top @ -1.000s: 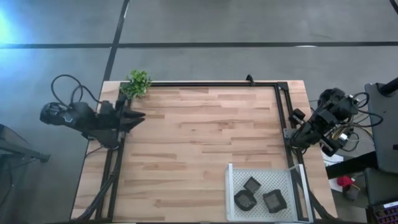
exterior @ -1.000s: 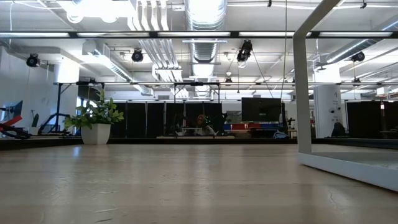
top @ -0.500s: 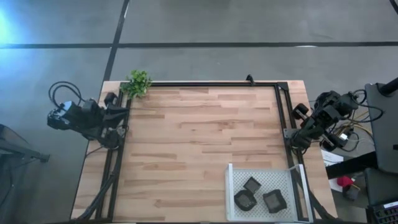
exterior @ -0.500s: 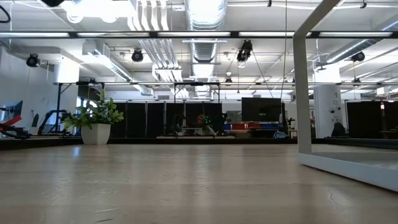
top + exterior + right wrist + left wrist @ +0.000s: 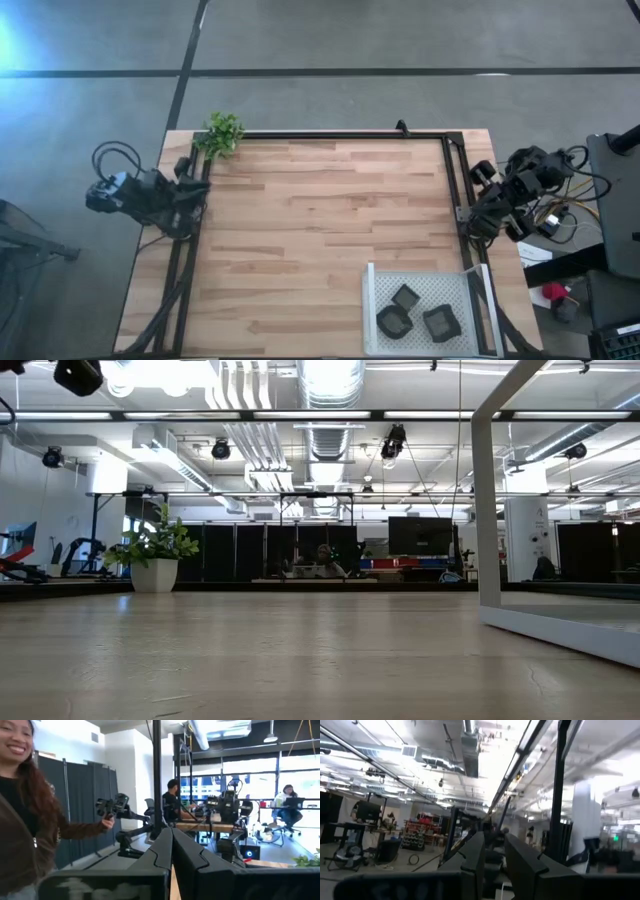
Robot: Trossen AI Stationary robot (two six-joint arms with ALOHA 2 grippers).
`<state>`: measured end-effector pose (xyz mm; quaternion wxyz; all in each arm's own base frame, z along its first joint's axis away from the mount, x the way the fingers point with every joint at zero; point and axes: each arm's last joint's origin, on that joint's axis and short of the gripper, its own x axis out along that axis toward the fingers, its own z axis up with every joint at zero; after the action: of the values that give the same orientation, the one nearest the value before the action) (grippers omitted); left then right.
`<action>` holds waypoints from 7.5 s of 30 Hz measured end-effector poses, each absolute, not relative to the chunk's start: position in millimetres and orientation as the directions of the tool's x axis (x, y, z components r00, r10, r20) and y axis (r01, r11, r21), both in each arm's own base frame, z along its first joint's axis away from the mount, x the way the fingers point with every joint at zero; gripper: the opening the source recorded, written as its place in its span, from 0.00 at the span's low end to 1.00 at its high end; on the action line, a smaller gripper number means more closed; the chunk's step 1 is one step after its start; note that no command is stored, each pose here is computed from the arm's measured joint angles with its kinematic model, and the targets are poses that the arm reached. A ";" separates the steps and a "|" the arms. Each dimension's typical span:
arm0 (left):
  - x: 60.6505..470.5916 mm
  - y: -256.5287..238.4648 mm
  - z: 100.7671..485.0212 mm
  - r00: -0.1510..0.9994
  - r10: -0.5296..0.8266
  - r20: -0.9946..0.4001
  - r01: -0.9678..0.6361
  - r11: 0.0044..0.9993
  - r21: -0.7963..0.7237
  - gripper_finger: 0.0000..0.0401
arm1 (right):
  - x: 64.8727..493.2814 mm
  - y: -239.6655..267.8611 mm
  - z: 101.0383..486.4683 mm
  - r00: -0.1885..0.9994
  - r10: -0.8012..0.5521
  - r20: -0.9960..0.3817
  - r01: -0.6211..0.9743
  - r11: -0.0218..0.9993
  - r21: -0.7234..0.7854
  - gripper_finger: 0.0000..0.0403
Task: Pick & Place Mini shaped plates
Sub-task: Return to Home Position
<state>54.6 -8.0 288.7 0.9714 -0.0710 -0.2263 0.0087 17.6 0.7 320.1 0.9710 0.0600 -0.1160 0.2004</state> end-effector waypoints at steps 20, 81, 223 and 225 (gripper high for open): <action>80.0 -15.4 224.3 0.906 0.075 0.417 -0.028 0.993 -0.117 0.18 | 41.9 28.8 277.4 0.913 0.340 0.224 -0.358 0.932 0.048 0.02; 92.9 -16.6 177.6 0.981 0.155 0.120 -0.138 0.980 -0.144 0.18 | 71.8 49.4 170.9 0.993 -0.117 0.033 0.115 0.992 0.058 0.02; 95.1 -15.4 168.6 0.974 0.225 0.028 -0.223 0.973 -0.066 0.18 | 71.2 46.0 171.0 0.972 -0.235 0.028 0.233 0.971 0.057 0.02; 95.1 -15.4 168.6 0.974 0.225 0.028 -0.223 0.973 -0.066 0.18 | 71.2 46.0 171.0 0.972 -0.235 0.027 0.233 0.971 0.057 0.02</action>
<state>95.1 -15.4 168.6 0.9929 -0.0314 -0.0178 0.1129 71.2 46.0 171.0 0.9925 0.0267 -0.0170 -0.1179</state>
